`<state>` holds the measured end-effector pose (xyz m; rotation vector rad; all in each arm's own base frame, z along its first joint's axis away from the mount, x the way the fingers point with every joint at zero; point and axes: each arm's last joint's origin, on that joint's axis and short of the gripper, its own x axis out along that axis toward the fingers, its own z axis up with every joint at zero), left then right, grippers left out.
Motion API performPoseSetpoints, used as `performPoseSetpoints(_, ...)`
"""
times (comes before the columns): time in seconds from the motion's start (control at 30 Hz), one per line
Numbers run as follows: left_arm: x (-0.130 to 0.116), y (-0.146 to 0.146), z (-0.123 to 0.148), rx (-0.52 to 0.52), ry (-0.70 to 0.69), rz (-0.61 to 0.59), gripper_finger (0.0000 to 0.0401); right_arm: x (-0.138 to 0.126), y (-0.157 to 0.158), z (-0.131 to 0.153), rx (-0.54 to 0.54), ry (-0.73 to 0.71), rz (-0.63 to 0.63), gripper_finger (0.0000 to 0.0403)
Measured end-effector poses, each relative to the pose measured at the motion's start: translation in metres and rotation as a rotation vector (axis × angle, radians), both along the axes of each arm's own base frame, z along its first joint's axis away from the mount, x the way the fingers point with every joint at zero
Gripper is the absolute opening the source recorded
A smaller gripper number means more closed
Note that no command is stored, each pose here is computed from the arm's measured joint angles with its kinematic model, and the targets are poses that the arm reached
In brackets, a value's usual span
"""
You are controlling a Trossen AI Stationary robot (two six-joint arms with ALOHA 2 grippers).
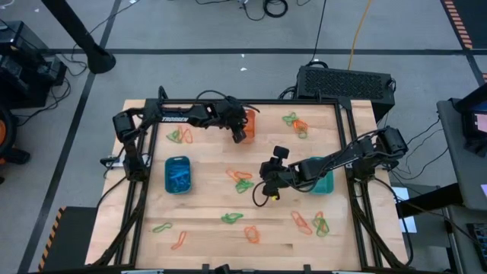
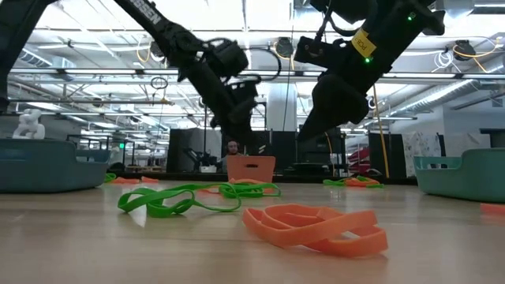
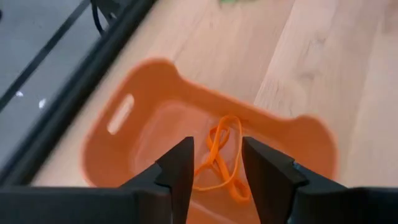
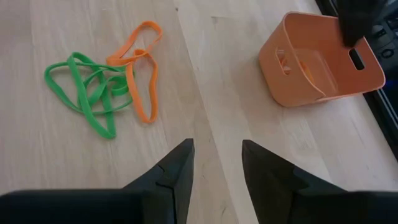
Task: Sort rubber bands into baskets
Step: Put the orange rubber band into the orange bin
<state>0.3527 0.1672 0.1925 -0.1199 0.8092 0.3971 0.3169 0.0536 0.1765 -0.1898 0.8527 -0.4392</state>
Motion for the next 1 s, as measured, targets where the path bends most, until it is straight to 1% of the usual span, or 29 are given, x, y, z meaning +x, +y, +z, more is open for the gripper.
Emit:
performPoseSetpoints(0.1, 0.000, -0.002, 0.017, 0.006, -0.005, -0.007, 0.0143, 0.000, 0.000, 0.000, -0.011, 0.009, 0.013, 0.0128)
performPoseSetpoints(0.2, -0.002, -0.006, 0.028, 0.003, 0.010, -0.013, 0.0143, 0.000, 0.000, 0.000, -0.015, 0.015, 0.017, 0.0128)
performPoseSetpoints(0.27, -0.008, -0.008, 0.033, -0.002, 0.043, -0.013, 0.0143, -0.001, 0.000, 0.000, -0.020, 0.024, 0.021, 0.0128)
performPoseSetpoints(0.37, -0.017, -0.010, 0.041, 0.040, 0.098, 0.016, 0.0143, -0.003, -0.001, -0.002, -0.027, 0.055, 0.023, 0.0128)
performPoseSetpoints(0.43, -0.024, -0.012, 0.044, 0.046, 0.145, 0.035, 0.0144, -0.004, -0.001, -0.003, -0.034, 0.074, 0.024, 0.0128)
performPoseSetpoints(0.53, -0.034, -0.017, 0.055, 0.028, 0.164, 0.051, 0.0144, -0.004, -0.001, -0.003, -0.048, 0.085, 0.043, 0.0128)
performPoseSetpoints(0.63, -0.041, -0.020, 0.064, -0.002, 0.147, 0.092, 0.0144, -0.003, -0.001, -0.002, -0.066, 0.087, 0.069, 0.0128)
performPoseSetpoints(0.8, -0.061, -0.033, 0.067, -0.094, 0.247, 0.153, 0.0144, -0.003, -0.001, -0.002, -0.092, 0.103, 0.104, 0.0128)
performPoseSetpoints(0.93, -0.077, -0.053, 0.049, -0.158, 0.286, 0.200, 0.0144, -0.006, -0.001, -0.002, -0.114, 0.148, 0.123, 0.0128)
performPoseSetpoints(1.0, -0.086, -0.064, 0.042, -0.165, 0.300, 0.217, 0.0144, -0.010, -0.002, 0.002, -0.115, 0.156, 0.123, 0.0128)
